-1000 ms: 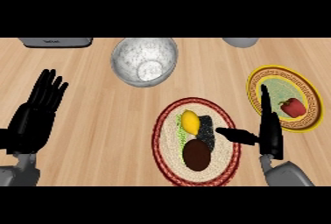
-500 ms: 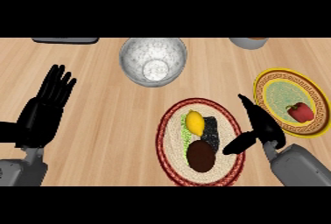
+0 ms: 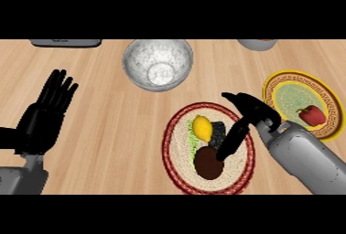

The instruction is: Pick the cupcake from the placemat and place it in the bowl

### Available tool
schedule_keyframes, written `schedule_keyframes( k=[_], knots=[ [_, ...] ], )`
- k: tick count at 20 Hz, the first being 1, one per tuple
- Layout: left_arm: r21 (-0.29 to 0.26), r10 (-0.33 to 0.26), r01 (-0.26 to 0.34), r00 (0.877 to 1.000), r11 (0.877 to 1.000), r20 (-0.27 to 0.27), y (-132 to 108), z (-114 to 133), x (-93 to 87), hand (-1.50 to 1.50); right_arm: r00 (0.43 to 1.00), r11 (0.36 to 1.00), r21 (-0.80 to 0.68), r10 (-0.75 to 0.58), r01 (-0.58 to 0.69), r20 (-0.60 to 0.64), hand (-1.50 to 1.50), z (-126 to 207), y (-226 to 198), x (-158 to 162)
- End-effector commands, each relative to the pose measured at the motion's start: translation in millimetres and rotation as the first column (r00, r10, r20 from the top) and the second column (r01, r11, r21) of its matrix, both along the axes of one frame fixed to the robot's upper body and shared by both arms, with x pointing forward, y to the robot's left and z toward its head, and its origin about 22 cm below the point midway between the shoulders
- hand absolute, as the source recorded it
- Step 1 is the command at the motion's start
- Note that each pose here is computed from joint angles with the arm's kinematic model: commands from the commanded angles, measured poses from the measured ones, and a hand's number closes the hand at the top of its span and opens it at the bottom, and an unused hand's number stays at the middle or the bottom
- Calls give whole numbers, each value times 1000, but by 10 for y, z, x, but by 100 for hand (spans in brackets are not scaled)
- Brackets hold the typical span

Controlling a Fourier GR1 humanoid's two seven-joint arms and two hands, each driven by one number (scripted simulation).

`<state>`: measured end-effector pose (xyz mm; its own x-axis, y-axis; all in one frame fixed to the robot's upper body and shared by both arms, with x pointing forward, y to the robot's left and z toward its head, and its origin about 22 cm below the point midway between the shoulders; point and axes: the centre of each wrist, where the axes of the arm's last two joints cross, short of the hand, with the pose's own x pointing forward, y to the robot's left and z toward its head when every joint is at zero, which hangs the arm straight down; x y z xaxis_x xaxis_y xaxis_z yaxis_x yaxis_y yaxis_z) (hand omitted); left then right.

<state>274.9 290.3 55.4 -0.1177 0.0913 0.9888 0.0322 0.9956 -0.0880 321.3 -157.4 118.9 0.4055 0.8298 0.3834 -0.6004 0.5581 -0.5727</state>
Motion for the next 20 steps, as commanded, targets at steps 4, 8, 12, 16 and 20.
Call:
schedule_keyframes(
  k=[4,8,12,16,20],
  knots=[
    [-9,31,-31,999,999,-7,121,72,48,0,991,997,-66,-43,35,-129,-150,197,348,-128],
    [-11,22,-22,1000,1000,12,93,23,-62,0,987,997,-74,-47,36,-155,-150,21,355,-269],
    [-4,22,-22,1000,1000,0,-17,80,-144,0,987,995,-89,-62,49,-150,-150,-136,337,-354],
    [-1,15,-15,1000,1000,-6,118,75,-43,0,998,992,-114,-64,62,-11,-150,-183,393,-471],
    [-16,13,-13,1000,1000,9,22,97,-69,0,998,992,-111,-53,55,20,-150,-292,421,-684]
  ],
)
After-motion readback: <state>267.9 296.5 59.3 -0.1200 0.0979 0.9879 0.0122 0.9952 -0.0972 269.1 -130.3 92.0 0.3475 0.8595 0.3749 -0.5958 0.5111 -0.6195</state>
